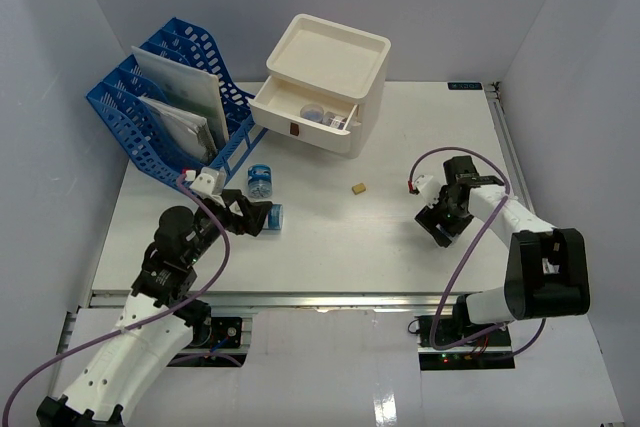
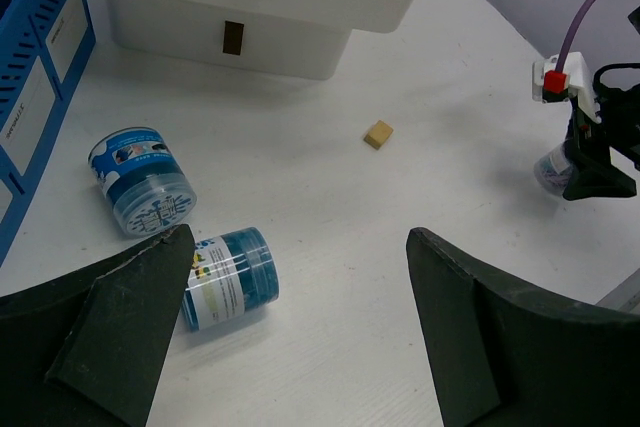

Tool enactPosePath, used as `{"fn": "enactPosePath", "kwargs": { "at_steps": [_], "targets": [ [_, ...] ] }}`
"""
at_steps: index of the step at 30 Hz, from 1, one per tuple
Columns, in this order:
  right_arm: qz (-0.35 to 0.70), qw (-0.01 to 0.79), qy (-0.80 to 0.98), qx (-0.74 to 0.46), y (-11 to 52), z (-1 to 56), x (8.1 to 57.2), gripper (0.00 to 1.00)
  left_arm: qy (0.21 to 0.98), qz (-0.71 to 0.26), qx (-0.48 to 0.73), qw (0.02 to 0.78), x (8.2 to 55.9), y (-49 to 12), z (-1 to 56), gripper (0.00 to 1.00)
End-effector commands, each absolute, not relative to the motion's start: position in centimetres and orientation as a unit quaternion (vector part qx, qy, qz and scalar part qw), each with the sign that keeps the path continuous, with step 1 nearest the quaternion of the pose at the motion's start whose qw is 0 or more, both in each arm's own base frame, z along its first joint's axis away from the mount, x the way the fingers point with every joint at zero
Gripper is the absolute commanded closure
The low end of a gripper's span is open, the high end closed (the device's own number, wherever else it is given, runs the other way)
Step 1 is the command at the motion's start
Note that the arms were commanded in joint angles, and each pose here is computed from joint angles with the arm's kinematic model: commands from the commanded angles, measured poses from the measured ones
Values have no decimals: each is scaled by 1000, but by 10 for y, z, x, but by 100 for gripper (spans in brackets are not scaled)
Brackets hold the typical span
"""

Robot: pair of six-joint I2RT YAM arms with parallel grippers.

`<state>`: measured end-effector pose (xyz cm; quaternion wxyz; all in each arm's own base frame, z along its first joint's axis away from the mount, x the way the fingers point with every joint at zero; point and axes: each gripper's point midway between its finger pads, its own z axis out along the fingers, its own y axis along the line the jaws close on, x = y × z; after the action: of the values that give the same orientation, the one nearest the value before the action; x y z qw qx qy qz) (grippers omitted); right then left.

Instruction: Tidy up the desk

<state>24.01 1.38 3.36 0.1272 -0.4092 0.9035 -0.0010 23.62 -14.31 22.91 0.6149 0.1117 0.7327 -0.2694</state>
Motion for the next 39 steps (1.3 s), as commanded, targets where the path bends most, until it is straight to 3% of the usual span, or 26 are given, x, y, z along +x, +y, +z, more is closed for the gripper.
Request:
{"fn": "enactPosePath", "kwargs": {
  "at_steps": [1, 4, 7, 9, 13, 21, 25, 29, 34, 39],
  "targets": [
    [-51, 144, 895, -419, 4, 38, 252, 32, 721, -257, 101, 636, 236, -134, 246, 2],
    [-38, 159, 890, -427, 11, 45, 254, 48, 719, -254, 96, 640, 235, -132, 247, 2],
    [-10, 183, 883, -433, 26, 57, 257, 74, 718, -254, 96, 641, 235, -132, 249, 2],
    [14, 187, 879, -438, 37, 62, 253, 78, 715, -255, 97, 644, 234, -131, 251, 2],
    [89, 224, 849, -469, 84, 91, 253, 78, 708, -250, 90, 654, 233, -127, 257, 2],
    [223, 345, 717, -563, 236, 199, 268, 77, 699, -230, 68, 673, 233, -115, 262, 2],
    [247, 450, 645, -566, 304, 295, 308, 75, 697, -215, 54, 682, 235, -107, 264, 2],
    [261, 511, 619, -536, 349, 351, 356, 70, 695, -214, 53, 684, 235, -106, 265, 2],
    [243, 556, 628, -488, 394, 343, 439, 60, 698, -202, 49, 685, 239, -103, 263, 2],
    [255, 629, 591, -435, 417, 362, 478, 60, 708, -187, 57, 679, 246, -103, 255, 2]
  ]
}}
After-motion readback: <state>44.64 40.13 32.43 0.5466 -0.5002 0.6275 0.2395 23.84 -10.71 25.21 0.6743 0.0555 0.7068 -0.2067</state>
